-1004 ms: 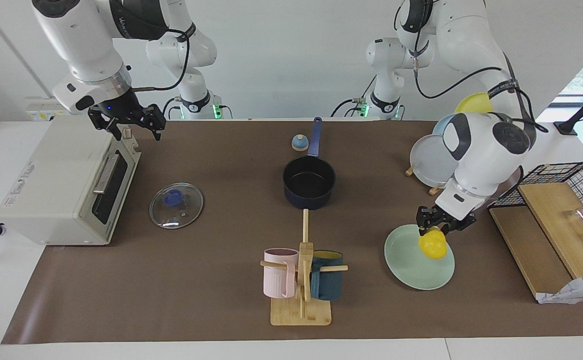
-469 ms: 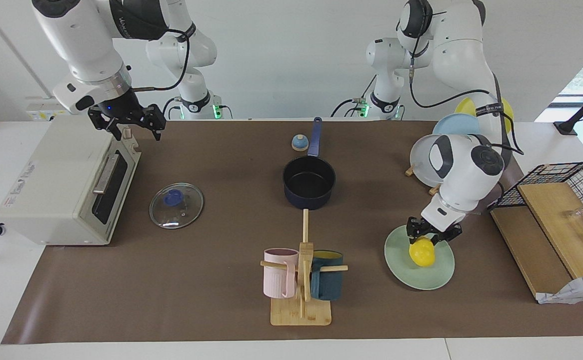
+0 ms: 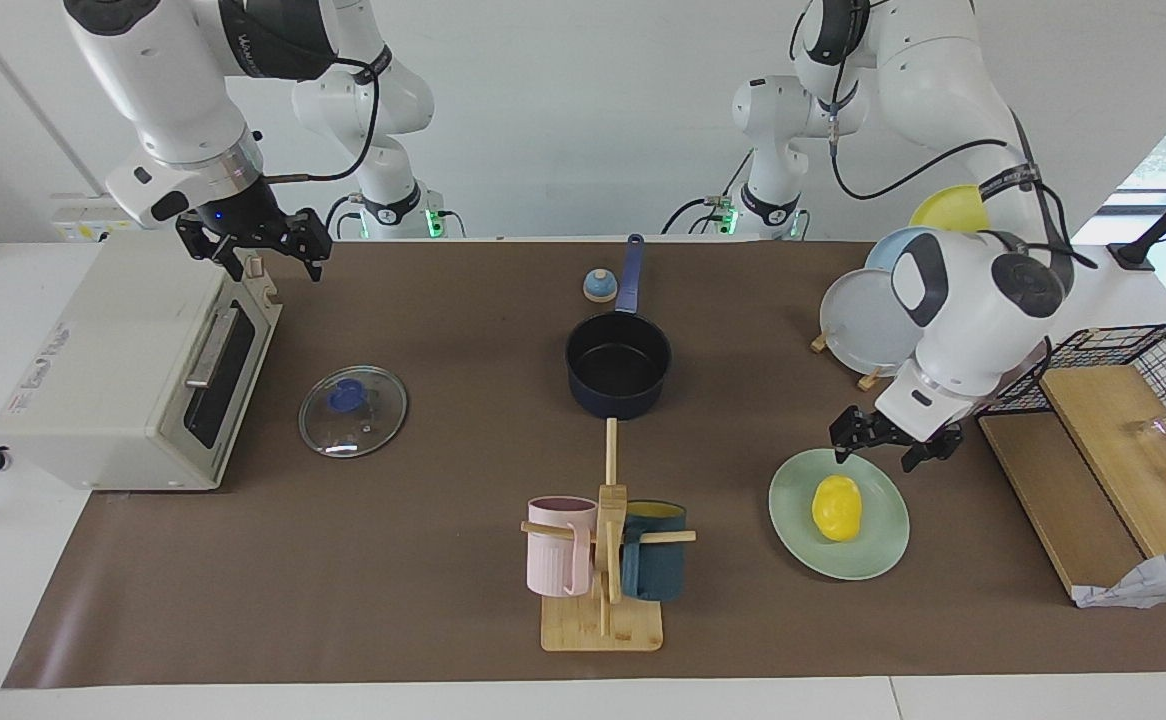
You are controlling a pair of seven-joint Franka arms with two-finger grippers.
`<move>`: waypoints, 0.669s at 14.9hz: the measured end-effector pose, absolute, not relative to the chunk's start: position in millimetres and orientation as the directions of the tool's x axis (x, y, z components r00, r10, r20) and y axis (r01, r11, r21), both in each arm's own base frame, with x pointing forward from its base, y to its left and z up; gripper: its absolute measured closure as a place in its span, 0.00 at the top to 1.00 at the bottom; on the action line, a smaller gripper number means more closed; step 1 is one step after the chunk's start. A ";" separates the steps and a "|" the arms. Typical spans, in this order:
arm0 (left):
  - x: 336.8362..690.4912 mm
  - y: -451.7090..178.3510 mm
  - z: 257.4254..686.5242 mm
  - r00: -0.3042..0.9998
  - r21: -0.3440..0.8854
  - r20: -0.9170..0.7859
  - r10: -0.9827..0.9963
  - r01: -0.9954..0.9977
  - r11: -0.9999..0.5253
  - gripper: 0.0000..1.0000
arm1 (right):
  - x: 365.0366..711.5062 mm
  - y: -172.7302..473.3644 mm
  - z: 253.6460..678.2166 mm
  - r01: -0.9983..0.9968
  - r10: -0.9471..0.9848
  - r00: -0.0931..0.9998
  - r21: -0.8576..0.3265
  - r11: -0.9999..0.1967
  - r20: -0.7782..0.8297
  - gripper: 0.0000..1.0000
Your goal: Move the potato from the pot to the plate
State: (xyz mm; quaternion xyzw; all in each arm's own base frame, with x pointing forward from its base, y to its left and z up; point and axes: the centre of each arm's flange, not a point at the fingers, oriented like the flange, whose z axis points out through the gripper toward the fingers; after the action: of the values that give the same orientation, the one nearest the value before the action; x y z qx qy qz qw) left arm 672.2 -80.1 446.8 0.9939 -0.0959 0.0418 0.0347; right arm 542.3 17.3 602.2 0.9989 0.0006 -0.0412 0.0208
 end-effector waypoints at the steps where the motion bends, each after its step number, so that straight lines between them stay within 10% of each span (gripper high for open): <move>1: 666.3 -76.7 472.1 0.981 0.062 0.094 -0.167 -0.173 -0.983 1.00 | 542.3 17.3 602.2 0.003 0.000 0.997 0.041 -0.999 -0.082 1.00; 10: 574.7 -44.1 617.9 0.994 0.033 0.036 -0.107 -0.108 -0.994 1.00 | 542.3 17.3 602.2 0.003 0.000 0.997 0.041 -0.999 -0.082 1.00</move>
State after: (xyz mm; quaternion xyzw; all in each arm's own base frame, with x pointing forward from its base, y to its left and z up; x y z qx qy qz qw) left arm 574.7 -44.1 617.9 0.9983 -0.0537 0.0170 0.0177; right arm 542.3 17.3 602.2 0.9989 0.0006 -0.0412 0.0208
